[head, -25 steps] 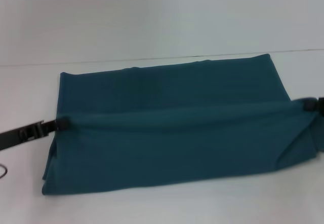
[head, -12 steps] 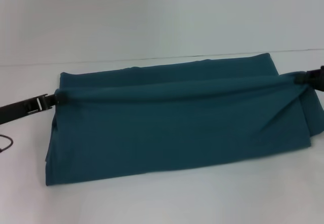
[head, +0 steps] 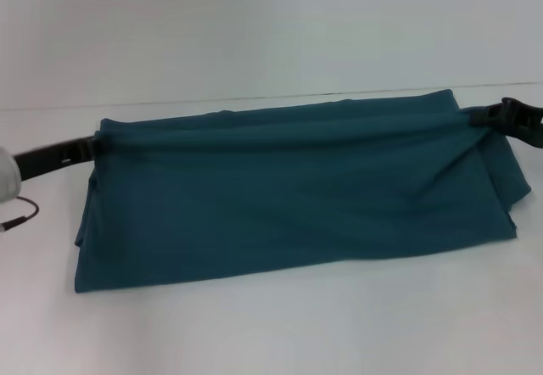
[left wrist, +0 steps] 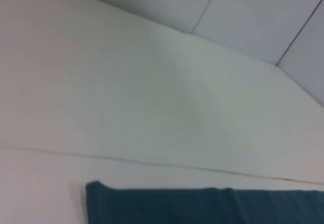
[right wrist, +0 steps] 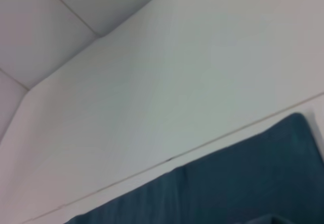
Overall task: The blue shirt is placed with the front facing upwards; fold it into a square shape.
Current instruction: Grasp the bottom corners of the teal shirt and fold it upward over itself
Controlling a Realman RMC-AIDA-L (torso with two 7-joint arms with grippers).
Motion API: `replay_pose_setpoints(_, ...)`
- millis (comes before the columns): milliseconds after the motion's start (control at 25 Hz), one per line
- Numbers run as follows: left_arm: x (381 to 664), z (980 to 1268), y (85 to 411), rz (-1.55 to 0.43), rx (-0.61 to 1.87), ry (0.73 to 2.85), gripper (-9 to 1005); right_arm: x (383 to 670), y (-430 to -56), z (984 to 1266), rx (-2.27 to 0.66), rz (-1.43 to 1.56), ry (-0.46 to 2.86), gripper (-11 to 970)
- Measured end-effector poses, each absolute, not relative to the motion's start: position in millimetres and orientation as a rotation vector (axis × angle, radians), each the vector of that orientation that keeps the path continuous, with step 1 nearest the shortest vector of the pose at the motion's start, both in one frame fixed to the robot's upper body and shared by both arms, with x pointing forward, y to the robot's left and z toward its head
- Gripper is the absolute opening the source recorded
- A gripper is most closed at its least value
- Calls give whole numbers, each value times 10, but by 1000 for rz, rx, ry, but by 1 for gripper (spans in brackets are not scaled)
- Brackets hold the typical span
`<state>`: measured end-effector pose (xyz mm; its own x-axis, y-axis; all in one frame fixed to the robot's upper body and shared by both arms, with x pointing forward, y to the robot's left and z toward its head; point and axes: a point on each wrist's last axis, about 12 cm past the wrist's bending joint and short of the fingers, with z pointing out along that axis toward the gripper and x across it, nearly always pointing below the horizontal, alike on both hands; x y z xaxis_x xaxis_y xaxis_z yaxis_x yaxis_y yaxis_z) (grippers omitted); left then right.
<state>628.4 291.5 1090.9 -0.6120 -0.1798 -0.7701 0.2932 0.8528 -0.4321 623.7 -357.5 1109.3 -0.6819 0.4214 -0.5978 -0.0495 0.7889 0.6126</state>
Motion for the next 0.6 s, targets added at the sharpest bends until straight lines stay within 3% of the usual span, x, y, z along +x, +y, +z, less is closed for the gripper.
replay_pose_setpoints(600, 6564, 10960, 2743, -484, 112, 2111, 17, 6463, -3378, 11097, 289, 663, 2156, 70)
